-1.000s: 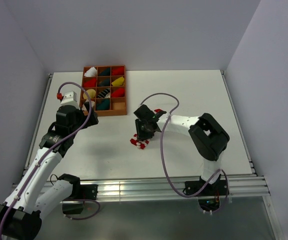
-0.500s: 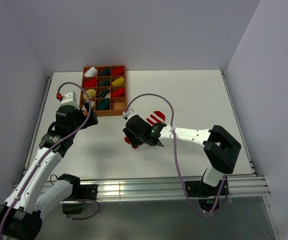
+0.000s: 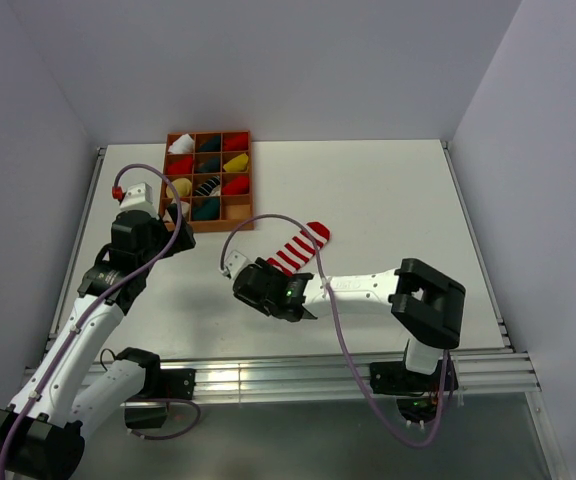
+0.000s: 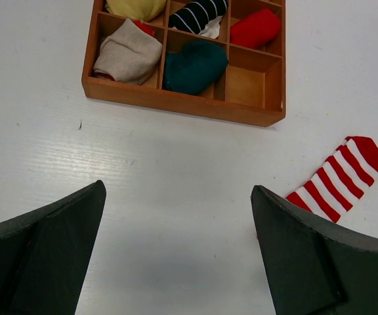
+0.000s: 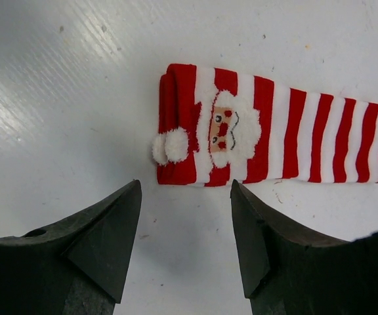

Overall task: Roll the socks
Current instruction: Move the sock to the center of the board, then roll the sock at the center of the board.

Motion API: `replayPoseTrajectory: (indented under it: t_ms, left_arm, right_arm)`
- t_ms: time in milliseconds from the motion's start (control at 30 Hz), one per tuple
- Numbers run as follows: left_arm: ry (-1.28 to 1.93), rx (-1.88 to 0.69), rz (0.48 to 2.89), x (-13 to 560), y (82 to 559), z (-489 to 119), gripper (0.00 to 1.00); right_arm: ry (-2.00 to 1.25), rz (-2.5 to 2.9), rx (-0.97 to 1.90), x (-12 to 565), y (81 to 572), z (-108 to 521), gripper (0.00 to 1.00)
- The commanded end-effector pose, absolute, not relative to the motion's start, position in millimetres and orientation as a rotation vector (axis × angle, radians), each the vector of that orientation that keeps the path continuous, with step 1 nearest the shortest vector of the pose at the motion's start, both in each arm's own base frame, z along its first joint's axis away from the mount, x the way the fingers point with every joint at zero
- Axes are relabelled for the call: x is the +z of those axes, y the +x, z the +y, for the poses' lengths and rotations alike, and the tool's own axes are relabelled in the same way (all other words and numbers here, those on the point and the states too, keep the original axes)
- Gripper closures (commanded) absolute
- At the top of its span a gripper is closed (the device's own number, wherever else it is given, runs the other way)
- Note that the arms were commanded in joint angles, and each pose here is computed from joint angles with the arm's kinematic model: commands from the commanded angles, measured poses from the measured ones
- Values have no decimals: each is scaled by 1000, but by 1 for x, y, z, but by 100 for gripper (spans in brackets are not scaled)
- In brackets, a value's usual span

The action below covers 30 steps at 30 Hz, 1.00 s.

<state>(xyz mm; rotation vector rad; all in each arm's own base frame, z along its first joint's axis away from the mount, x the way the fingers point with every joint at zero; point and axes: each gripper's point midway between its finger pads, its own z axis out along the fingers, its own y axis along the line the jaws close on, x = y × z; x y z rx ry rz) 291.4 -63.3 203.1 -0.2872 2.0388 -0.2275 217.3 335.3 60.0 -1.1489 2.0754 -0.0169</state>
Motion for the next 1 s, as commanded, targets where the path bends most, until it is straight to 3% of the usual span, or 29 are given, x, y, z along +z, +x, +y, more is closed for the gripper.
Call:
replayPoseTrajectory:
  t_ms: [0, 733, 900, 967]
  left_arm:
    - [-279, -239, 2004, 217, 296, -64, 2]
    - [-277, -242, 2006, 217, 296, -64, 2]
    - [-278, -246, 2002, 218, 295, -65, 2]
    - [-276, -245, 2002, 218, 295, -65, 2]
  right_arm:
    - [-1194, 1997, -152, 57, 221, 325, 36]
    - [-1351, 1899, -385, 8, 228, 318, 38]
    - [-1366, 1885, -402, 2, 230, 321, 41]
    - [-1383, 1885, -403, -3, 229, 321, 47]
